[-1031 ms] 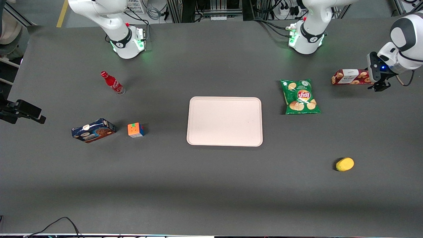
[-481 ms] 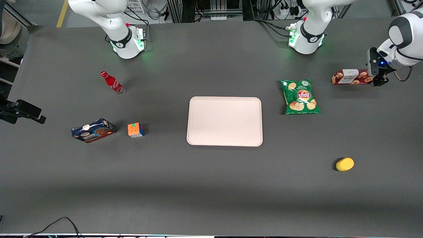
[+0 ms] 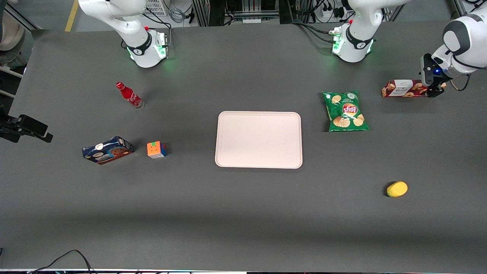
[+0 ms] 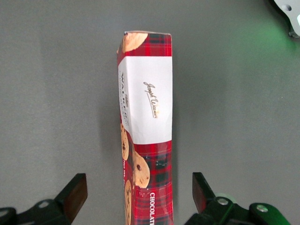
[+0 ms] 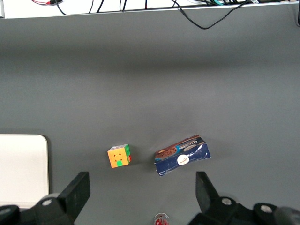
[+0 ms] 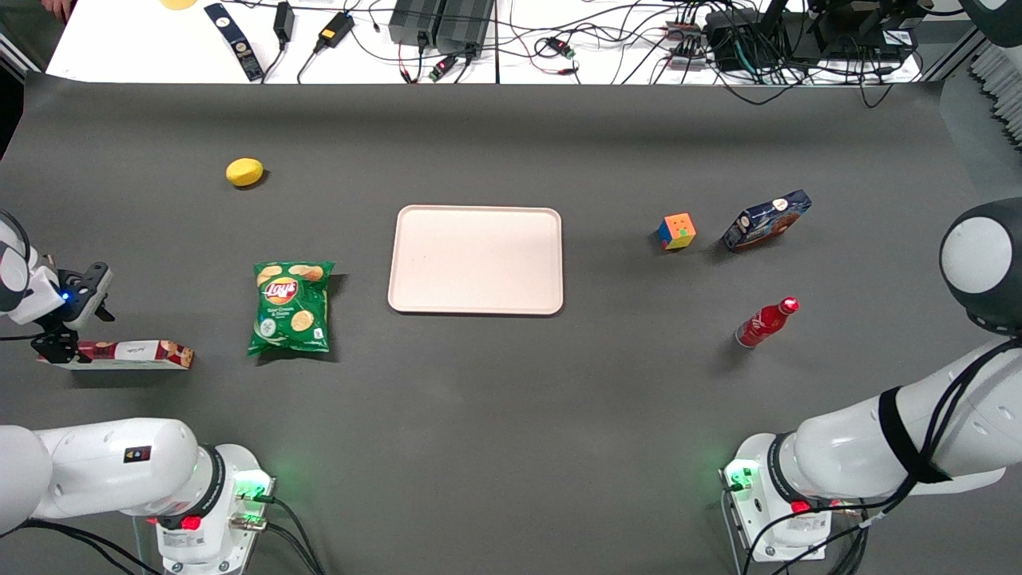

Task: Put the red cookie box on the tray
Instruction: 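Lower the left gripper around the cookie box and close it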

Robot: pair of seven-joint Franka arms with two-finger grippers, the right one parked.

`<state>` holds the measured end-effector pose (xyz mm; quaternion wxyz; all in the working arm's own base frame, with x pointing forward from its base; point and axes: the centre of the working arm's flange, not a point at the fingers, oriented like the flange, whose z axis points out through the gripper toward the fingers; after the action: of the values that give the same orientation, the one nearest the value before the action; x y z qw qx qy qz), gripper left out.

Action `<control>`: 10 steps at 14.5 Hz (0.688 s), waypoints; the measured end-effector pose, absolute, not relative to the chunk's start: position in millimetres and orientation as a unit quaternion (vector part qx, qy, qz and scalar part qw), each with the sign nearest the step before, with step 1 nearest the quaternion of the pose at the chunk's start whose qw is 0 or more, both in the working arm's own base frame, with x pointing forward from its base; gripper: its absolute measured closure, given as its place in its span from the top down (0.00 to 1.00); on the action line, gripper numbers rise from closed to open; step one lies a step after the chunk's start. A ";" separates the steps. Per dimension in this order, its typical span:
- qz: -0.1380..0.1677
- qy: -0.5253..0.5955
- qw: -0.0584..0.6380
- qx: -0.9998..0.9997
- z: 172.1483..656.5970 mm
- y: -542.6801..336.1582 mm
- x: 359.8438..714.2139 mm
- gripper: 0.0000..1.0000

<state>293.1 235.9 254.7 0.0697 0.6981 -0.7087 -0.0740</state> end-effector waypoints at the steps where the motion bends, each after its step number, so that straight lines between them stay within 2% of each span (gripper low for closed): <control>1: -0.072 -0.708 0.065 0.699 253.5 237.7 292.0 1.00; 5: -0.051 -0.704 0.047 0.707 245.0 250.0 274.5 1.00; 10: -0.047 -0.700 0.043 0.712 244.2 253.6 270.6 1.00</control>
<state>270.6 253.6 244.2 0.0427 0.7115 -0.6997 -0.0474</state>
